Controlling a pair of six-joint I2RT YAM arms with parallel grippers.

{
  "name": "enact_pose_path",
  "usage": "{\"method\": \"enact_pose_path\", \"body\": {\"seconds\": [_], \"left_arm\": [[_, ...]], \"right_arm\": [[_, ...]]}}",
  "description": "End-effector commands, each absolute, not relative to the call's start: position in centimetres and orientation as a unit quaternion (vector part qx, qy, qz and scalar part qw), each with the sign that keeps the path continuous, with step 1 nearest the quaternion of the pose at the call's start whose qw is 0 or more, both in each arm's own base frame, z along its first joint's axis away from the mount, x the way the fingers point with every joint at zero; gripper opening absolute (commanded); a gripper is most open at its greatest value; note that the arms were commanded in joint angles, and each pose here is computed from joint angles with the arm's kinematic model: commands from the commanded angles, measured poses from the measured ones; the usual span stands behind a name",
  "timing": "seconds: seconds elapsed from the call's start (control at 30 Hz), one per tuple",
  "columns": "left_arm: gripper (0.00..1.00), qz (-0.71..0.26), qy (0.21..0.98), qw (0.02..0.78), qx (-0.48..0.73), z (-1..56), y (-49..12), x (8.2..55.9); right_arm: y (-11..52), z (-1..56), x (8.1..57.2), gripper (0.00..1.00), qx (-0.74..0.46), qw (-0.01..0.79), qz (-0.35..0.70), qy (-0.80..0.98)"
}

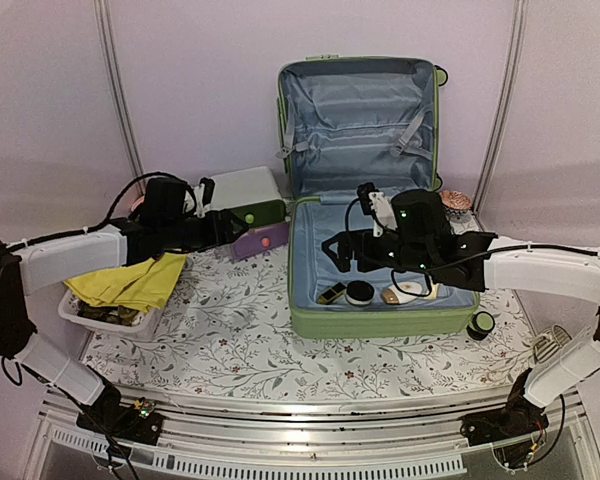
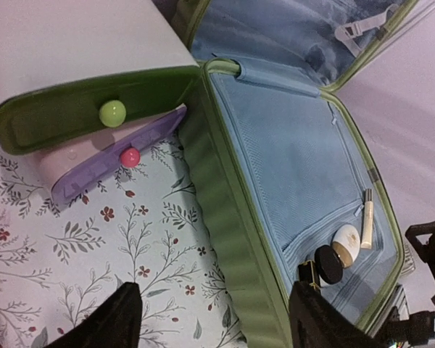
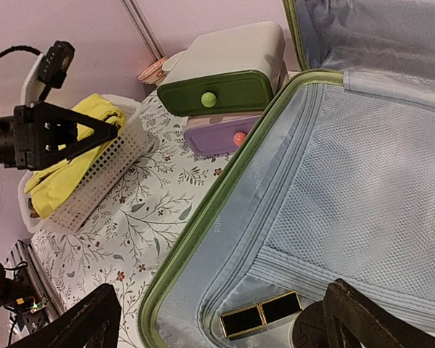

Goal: Open, take out, and arrange the luggage
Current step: Move the storage box to the center of the board.

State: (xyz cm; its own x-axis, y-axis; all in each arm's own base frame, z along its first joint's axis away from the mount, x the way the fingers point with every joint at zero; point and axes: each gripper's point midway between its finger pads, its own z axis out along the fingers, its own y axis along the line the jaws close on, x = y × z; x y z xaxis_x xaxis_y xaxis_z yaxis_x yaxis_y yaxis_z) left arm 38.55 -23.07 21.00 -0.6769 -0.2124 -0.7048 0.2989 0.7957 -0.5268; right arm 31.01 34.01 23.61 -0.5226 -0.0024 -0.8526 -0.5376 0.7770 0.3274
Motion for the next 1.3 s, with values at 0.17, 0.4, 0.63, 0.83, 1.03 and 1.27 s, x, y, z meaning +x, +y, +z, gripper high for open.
{"method": "enact_pose_path", "body": {"seconds": [0.17,0.4,0.63,0.83,1.03,1.27], "left_arm": [[0.60,-0.326,0.827,0.456,-0.030,19.9,-24.2,39.4],[0.57,-0.327,0.827,0.453,-0.060,17.5,-25.0,40.2],[0.56,-0.308,0.824,0.469,-0.075,16.5,-25.8,40.8],[0.56,-0.308,0.827,0.465,-0.070,15.5,-26.4,41.1],[0.56,-0.301,0.829,0.468,-0.060,15.1,-26.5,41.4],[0.55,-0.298,0.828,0.471,-0.060,13.9,-26.9,42.1]], "right_arm": [[33.2,24.3,30.8,1.00,-0.150,0.469,0.301,0.817],[33.1,24.2,30.8,1.00,-0.150,0.465,0.306,0.817],[32.4,24.4,31.2,1.00,-0.146,0.467,0.303,0.818],[32.2,24.0,31.0,1.00,-0.146,0.462,0.305,0.820],[32.0,23.5,31.3,1.00,-0.148,0.453,0.309,0.823],[31.5,23.1,31.8,1.00,-0.139,0.445,0.316,0.826]]}}
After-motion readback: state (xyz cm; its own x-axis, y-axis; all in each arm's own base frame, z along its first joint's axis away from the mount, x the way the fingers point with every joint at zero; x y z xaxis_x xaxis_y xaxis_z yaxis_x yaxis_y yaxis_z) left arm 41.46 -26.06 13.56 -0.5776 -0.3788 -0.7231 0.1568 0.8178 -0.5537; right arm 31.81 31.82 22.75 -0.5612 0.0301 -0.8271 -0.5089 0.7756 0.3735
